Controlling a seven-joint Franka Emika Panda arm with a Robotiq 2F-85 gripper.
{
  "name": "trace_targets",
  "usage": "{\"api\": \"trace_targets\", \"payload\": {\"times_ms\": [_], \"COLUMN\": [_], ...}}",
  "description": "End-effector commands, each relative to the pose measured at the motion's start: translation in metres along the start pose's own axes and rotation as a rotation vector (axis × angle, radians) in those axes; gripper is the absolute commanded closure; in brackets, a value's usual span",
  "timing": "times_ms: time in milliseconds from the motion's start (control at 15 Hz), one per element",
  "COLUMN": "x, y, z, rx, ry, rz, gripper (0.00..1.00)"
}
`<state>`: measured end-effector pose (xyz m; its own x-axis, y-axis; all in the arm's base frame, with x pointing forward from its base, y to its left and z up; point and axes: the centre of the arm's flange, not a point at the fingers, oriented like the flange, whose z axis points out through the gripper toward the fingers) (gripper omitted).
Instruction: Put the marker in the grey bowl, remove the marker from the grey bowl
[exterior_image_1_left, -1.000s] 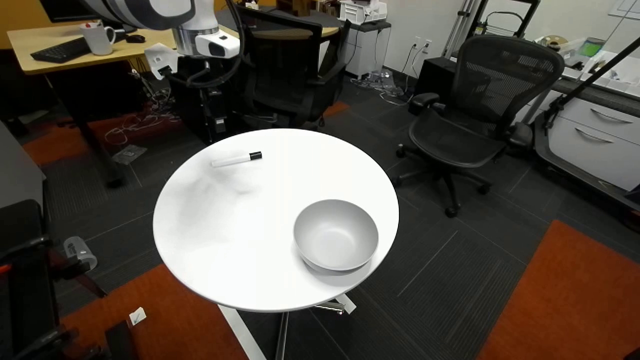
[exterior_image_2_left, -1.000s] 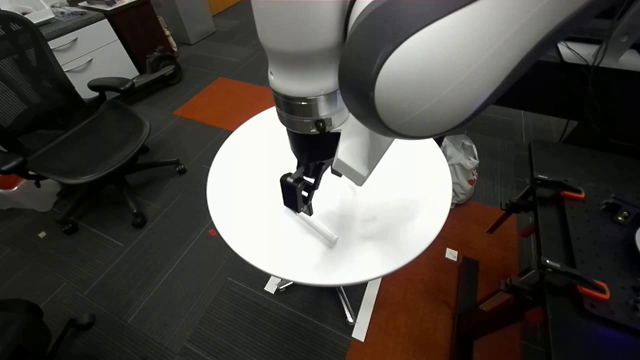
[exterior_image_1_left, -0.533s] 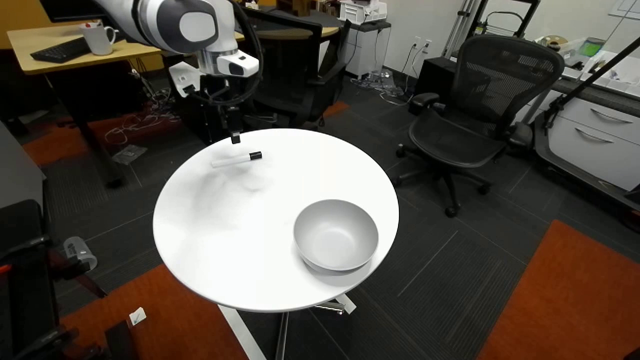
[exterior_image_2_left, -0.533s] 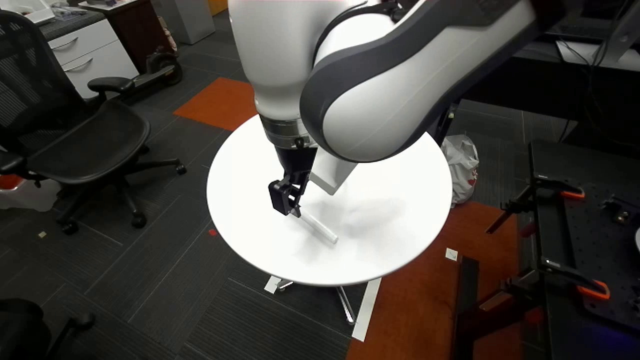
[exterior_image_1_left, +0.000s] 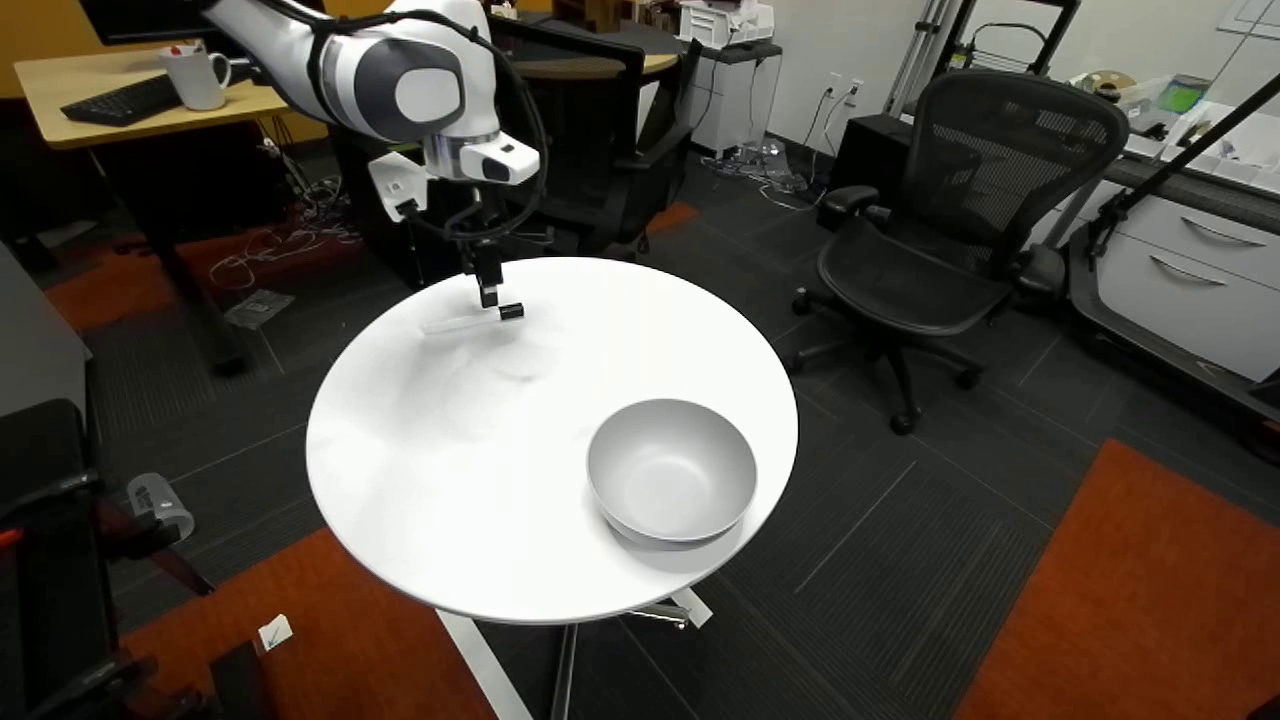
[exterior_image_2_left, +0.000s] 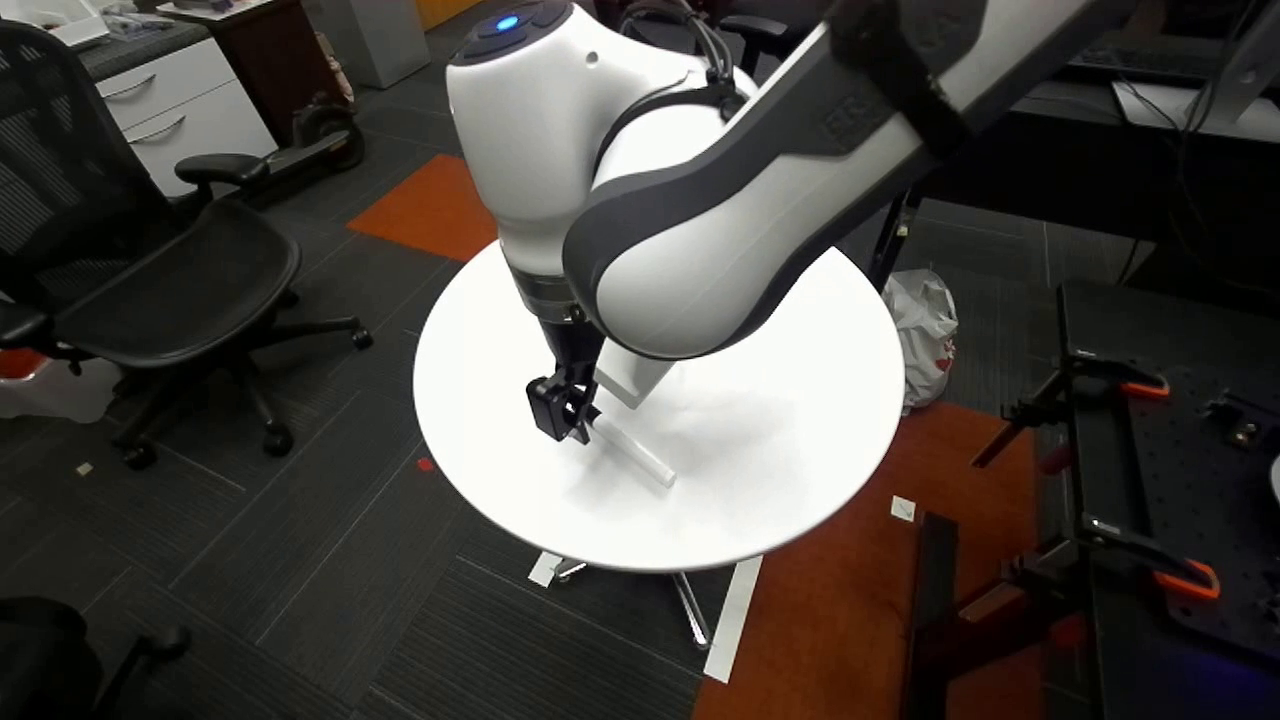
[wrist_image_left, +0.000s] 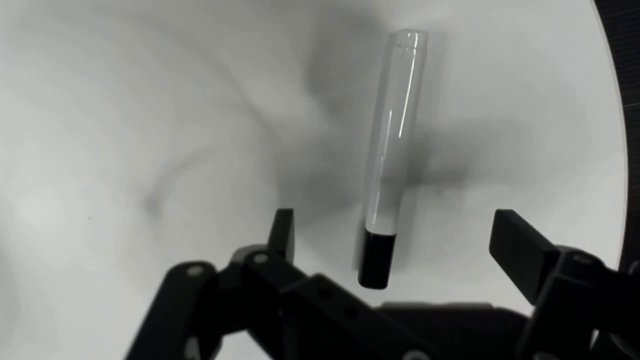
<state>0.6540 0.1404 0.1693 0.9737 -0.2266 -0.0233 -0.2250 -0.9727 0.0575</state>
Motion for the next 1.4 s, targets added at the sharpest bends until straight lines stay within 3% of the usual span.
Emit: {"api": "trace_targets", "payload": {"times_ms": [0,267,333,400,1067,1133,1333], "x": [0.010,0.012,0.013,0.013,0.013,0.010,-0.004], "y": [-0.010,-0.011,-0.011,-0.011,-0.009,-0.007,0.007], "z": [0.016,0.032,0.034,0.035,0.026,0.015,-0.035], "rx": [0.005,0.010,0.008,0.010,0.019,0.026,0.041], "ry": [-0.023,-0.044,-0.045,-0.044,-0.053,-0.042,0.022], "rz": [0.025,0.042,0.044,0.045,0.058,0.061,0.073], "gripper": [0.00,0.00,0.18,0.26,1.00,0.95,0.95]}}
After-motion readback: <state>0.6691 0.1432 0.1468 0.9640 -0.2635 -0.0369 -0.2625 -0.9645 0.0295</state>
